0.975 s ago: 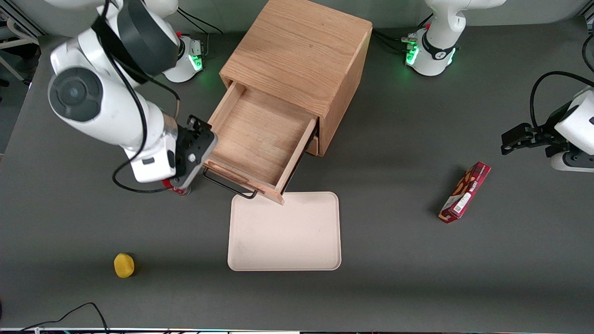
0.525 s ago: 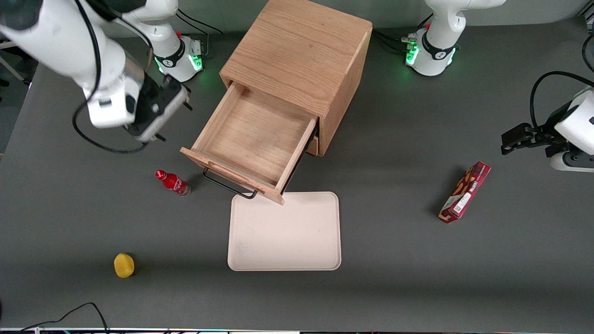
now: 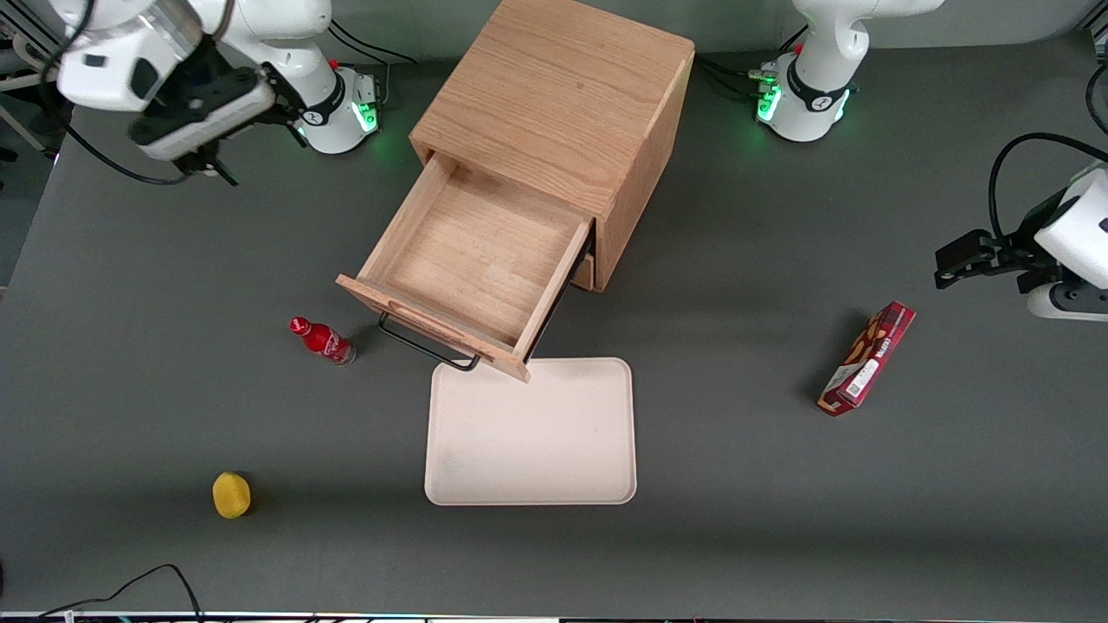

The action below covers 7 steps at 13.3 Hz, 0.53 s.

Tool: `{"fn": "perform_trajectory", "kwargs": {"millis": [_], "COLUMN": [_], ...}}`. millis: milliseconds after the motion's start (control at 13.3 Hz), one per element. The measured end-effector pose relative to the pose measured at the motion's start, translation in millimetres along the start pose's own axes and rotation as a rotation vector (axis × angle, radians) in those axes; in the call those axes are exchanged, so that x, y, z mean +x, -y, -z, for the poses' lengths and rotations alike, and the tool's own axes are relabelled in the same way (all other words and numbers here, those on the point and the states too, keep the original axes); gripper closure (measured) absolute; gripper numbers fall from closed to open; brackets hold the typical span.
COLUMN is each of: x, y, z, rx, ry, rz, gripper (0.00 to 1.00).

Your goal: Open upper drawer

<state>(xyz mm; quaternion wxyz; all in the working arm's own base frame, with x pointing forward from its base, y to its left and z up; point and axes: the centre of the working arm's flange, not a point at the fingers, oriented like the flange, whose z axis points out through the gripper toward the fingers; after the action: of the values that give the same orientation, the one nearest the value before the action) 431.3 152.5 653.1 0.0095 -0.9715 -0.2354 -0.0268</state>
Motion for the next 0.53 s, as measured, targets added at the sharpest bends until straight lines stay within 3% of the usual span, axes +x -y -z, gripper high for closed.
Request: {"fn": "perform_trajectory", "kwargs": {"millis": [525], "x": [-23.3], "y": [-94.4], "z": [0.7], "rx": [0.002], "ry": [0.011], "rz": [-0.231], "gripper": [0.00]}}
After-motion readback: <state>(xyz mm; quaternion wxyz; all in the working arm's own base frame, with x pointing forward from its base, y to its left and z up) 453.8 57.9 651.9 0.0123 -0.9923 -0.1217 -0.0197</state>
